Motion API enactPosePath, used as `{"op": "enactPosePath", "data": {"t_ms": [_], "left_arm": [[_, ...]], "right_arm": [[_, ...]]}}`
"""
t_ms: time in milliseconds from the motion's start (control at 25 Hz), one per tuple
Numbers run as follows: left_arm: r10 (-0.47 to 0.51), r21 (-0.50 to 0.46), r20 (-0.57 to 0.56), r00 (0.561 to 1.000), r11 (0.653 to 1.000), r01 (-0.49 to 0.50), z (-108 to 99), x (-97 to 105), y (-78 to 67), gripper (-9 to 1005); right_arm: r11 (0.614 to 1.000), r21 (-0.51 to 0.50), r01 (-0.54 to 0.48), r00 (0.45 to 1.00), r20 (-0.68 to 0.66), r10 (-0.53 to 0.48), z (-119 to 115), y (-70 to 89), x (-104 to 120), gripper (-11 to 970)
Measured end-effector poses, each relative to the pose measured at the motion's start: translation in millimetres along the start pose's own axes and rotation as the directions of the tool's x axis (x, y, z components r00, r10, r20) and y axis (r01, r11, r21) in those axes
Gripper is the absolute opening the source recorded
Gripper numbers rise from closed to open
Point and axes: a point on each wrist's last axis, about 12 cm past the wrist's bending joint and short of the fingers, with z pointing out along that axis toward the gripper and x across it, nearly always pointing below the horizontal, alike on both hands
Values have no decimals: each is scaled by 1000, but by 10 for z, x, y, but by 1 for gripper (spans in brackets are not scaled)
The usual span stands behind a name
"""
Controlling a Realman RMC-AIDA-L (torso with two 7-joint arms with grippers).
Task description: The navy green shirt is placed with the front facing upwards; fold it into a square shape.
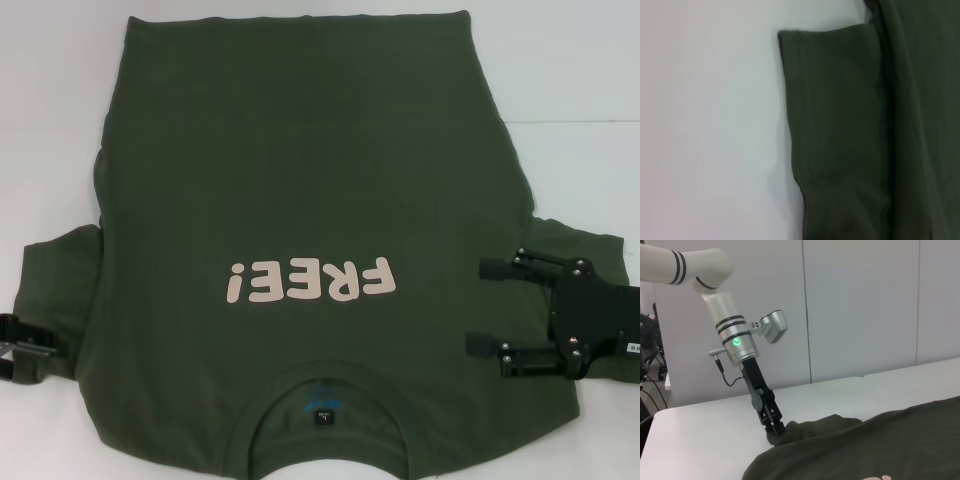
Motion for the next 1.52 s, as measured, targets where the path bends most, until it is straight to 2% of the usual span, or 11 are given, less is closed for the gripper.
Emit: {"op": "enactPosePath", "data": {"t_ms": [320,560,1080,1520], "left_arm": [[10,-22,-15,1000,1000,-10,32,14,-2,758],[17,-29,-15,1000,999,-17,35,8,-8,523],[36,-45,-17,999,998,-37,72,-1,-25,106],[60,-57,5,998,997,-59,71,-32,-70,83]], "right_arm": [[1000,1,0,1000,2,0,-1,-1,-1,944],[1000,4,-1,1000,3,1,-6,-1,0,944],[1000,13,-2,1000,7,2,-42,-4,3,944],[1000,24,-6,1000,12,6,-73,-17,-4,944]]}}
